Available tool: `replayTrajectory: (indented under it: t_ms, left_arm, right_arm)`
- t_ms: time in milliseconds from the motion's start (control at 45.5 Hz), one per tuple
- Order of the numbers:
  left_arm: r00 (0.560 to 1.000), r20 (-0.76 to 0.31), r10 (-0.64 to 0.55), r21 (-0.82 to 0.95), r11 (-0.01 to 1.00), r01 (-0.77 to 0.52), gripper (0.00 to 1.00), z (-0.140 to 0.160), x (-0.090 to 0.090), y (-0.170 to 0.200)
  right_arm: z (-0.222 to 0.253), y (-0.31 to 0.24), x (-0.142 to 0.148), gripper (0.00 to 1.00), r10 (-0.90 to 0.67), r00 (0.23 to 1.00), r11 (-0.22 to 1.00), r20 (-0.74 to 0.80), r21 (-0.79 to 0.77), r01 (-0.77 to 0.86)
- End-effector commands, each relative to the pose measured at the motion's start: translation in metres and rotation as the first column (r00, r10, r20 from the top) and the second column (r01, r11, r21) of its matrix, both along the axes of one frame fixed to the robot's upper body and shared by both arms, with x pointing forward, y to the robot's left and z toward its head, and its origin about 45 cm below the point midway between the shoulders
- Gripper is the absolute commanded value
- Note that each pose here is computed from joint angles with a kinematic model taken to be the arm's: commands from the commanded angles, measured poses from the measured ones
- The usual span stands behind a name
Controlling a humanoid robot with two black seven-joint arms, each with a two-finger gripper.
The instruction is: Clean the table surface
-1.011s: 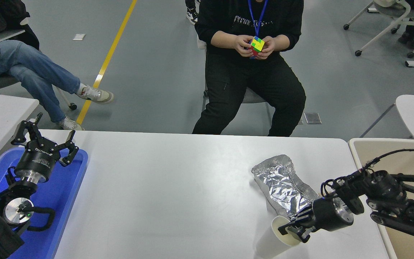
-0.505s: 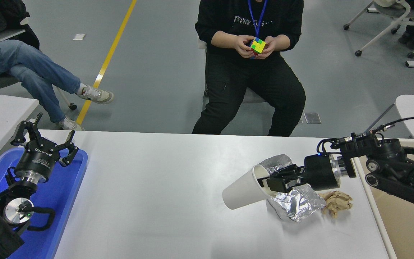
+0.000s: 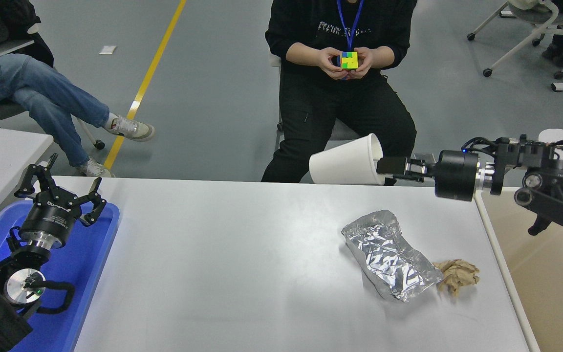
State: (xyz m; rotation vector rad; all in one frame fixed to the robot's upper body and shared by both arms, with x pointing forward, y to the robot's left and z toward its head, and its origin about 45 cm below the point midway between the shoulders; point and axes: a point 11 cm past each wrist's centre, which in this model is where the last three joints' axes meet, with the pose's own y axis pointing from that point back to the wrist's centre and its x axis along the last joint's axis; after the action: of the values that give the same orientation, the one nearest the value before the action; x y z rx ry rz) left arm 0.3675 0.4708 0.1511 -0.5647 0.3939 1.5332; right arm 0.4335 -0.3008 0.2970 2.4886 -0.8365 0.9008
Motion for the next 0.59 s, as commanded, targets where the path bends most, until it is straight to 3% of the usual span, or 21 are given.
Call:
replayTrajectory:
  t_ms: [0, 220, 571]
  left_arm:
    - [1.0, 0.0, 0.0, 0.0, 1.0, 0.0, 1.0, 0.0, 0.0, 0.0]
    - [1.0, 0.0, 0.0, 0.0, 1.0, 0.0, 1.0, 0.0, 0.0, 0.0]
    - [1.0, 0.0, 0.0, 0.0, 1.0, 0.0, 1.0, 0.0, 0.0, 0.0]
  right_arm:
    - [0.017, -0.083, 0.03, 0.0, -0.319, 0.948, 0.942, 0.017, 0.11, 0.316]
    - [0.008, -0.157, 0.033, 0.0, -0.559, 0.828, 0.828, 0.03, 0.072, 0.556]
    - [-0.019, -0.254, -0.002, 0.0, -0.822, 0.57, 0.563, 0.018, -0.133, 0.816]
